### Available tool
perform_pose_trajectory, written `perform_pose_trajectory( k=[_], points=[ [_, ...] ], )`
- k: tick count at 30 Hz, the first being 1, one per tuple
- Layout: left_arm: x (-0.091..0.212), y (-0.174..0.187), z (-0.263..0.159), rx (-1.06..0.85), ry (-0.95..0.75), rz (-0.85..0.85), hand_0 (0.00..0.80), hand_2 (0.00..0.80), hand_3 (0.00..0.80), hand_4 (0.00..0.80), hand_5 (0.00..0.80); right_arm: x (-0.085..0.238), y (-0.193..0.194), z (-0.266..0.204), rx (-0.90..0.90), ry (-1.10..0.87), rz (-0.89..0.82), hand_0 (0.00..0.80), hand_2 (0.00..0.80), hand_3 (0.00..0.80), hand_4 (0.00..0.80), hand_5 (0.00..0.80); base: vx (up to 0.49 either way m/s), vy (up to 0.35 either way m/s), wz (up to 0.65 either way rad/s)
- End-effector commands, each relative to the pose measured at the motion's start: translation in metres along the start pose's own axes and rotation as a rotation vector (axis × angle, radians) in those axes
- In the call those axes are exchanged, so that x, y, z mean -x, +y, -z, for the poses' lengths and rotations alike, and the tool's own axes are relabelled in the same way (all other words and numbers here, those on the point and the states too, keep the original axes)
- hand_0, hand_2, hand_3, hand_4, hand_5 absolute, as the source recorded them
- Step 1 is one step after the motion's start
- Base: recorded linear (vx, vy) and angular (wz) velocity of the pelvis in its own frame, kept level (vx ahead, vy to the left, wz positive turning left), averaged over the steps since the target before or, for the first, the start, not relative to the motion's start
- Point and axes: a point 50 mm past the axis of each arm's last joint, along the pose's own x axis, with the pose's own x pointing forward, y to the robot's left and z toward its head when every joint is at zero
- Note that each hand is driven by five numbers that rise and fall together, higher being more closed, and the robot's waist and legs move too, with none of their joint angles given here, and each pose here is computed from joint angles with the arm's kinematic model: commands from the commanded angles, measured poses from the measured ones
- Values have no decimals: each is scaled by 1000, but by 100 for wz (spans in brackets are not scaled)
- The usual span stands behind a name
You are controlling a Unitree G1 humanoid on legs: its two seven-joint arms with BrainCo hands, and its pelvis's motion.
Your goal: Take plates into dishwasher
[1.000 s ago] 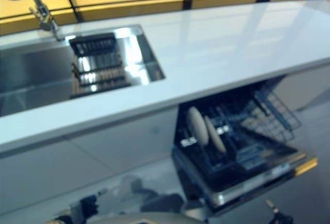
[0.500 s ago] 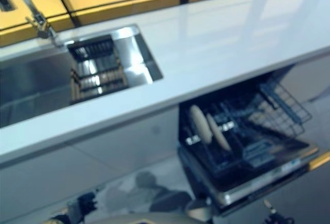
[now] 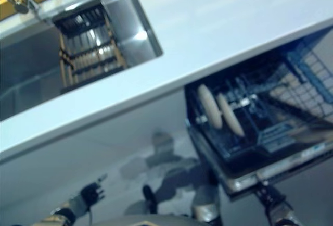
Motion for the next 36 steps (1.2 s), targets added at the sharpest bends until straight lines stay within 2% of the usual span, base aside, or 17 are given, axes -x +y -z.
perform_pose_trajectory(
  k=[1,10,17,24,36],
  points=[
    [-1,-9,-12,69,-50,40,0,0,0,0,0,-8,38,-28,-20,-90,-163,0,0,0,0,0,-28,64,3],
    [-2,-13,6,28,-4,72,0,0,0,0,0,5,116,-95,169,-315,-519,0,0,0,0,0,27,26,7],
    [0,-10,24,-44,37,51,0,0,0,0,0,41,183,-121,218,-515,-776,0,0,0,0,0,119,-28,3],
    [1,-5,34,-104,58,46,0,0,0,0,0,58,216,-128,184,-558,-853,0,0,0,0,0,114,-53,0],
    [4,15,39,-148,76,-6,0,0,0,0,0,69,230,-141,120,-602,-872,0,0,0,0,0,80,-46,10]
  ],
)
